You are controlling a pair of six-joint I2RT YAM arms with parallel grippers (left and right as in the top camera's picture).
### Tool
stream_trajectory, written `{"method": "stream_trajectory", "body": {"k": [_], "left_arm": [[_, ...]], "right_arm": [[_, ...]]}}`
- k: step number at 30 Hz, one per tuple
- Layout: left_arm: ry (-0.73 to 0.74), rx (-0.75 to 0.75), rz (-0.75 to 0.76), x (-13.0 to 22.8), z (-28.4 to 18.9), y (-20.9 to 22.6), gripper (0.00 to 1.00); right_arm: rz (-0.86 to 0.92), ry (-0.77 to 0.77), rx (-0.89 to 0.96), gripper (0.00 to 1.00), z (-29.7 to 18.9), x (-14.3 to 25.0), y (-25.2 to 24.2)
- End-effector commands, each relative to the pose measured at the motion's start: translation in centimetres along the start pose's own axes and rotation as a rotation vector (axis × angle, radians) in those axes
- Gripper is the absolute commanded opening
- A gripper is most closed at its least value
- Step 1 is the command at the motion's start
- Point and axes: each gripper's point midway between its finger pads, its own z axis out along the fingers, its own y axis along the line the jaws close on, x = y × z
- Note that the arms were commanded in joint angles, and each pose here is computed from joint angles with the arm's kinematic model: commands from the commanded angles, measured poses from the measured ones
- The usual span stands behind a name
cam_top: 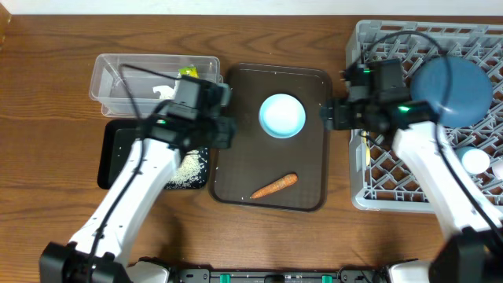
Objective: Sort waste into correct bins and load items into the dishwasher rack
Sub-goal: 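Carry the emptied white bowl back onto the brown tray with the left gripper, then grasp the white bowl rim with the right gripper and release the left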
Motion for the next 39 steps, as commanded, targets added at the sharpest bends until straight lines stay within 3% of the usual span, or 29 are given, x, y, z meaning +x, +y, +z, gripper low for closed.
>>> {"method": "stream_trajectory", "body": {"k": [1,12,19,29,39], "left_arm": [[-0.026,-0.038,-0.064,-0.6,-1.5,2.4,0.42],[-0.009,-0.065,-0.115,-0.2,-1.8,4.1,0.43],[-0.009,-0.065,-0.115,-0.2,-1.8,4.1,0.43],[-0.010,-0.065,-0.115,-0.2,-1.8,4.1,0.43],[-0.010,-0.064,-0.115,-0.2,-1.8,4.1,0.43]], "right_arm": [[-0.016,0.034,-0.013,0.65,2.9,0.5,1.4],[0.094,0.031,0.059,0.52,11.9,1.2,1.0],[0.123,0.074,0.091,0.22,13.7,2.8,0.4],[0.076,-0.062,0.119,0.22,9.6,-1.2,0.0],[0.068,0.020,0.129,0.23,9.9,1.0,0.3]]}}
